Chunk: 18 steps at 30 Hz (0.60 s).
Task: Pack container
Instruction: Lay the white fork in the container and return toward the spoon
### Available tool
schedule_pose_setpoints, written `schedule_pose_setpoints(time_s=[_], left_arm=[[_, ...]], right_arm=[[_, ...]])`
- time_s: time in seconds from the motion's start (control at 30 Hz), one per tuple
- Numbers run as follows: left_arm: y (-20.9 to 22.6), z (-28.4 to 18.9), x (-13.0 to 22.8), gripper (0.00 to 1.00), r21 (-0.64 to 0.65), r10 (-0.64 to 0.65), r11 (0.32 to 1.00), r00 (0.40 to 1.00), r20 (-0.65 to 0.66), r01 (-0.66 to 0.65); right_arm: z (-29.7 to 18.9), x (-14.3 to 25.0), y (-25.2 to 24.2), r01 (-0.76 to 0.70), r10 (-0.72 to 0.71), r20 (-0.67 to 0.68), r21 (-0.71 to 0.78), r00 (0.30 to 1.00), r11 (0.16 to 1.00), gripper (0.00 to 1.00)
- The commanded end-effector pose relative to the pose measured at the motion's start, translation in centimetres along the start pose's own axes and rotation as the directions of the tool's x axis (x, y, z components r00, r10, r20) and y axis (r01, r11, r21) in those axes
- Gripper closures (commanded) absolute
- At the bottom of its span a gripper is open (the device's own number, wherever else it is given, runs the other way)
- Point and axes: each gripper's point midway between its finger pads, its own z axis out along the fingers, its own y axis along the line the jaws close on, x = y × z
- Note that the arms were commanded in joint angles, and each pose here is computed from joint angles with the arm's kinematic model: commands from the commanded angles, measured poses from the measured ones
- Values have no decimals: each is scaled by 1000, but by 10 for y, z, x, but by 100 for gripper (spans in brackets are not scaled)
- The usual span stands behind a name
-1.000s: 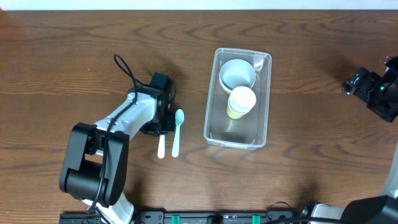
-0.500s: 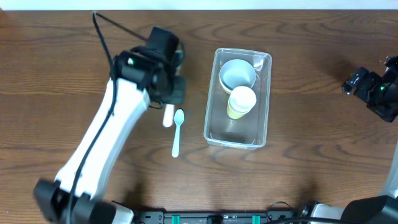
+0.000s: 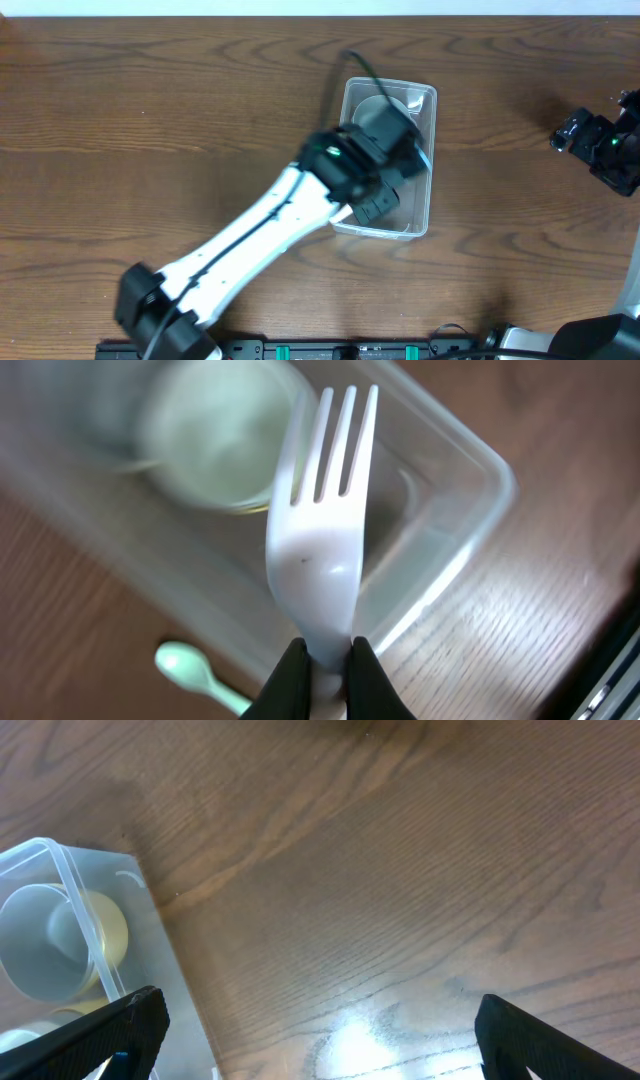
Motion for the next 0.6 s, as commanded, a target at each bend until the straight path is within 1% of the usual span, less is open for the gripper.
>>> schedule_pose_setpoints(time_s=[0.0, 0.1, 0.2, 0.3, 0.4, 0.5, 0.57], left_arm=[[-14, 33, 9, 94, 54, 273, 962, 959, -83, -269], [-24, 56, 14, 94, 109, 414, 909, 902, -123, -403], [-30, 70, 17, 91, 149, 529, 847, 839, -131, -511], [-31, 78, 16, 90, 163, 608, 792, 785, -118, -588], [-29, 80, 9, 90, 149, 635, 771, 766, -96, -620], [-29, 81, 6, 88, 137, 638, 768, 765, -87, -625], [-27, 80, 4, 83, 127, 637, 770, 766, -85, -625]], right_arm=[[1, -1, -2, 9, -9, -2, 5, 1000, 1000, 1], [1, -1, -2, 9, -9, -2, 5, 1000, 1000, 1], [1, -1, -2, 9, -9, -2, 5, 1000, 1000, 1], [1, -1, -2, 9, -9, -2, 5, 1000, 1000, 1], [1, -1, -2, 9, -9, -2, 5, 1000, 1000, 1], [1, -1, -2, 9, -9, -2, 5, 1000, 1000, 1], [1, -1, -2, 9, -9, -2, 5, 1000, 1000, 1]])
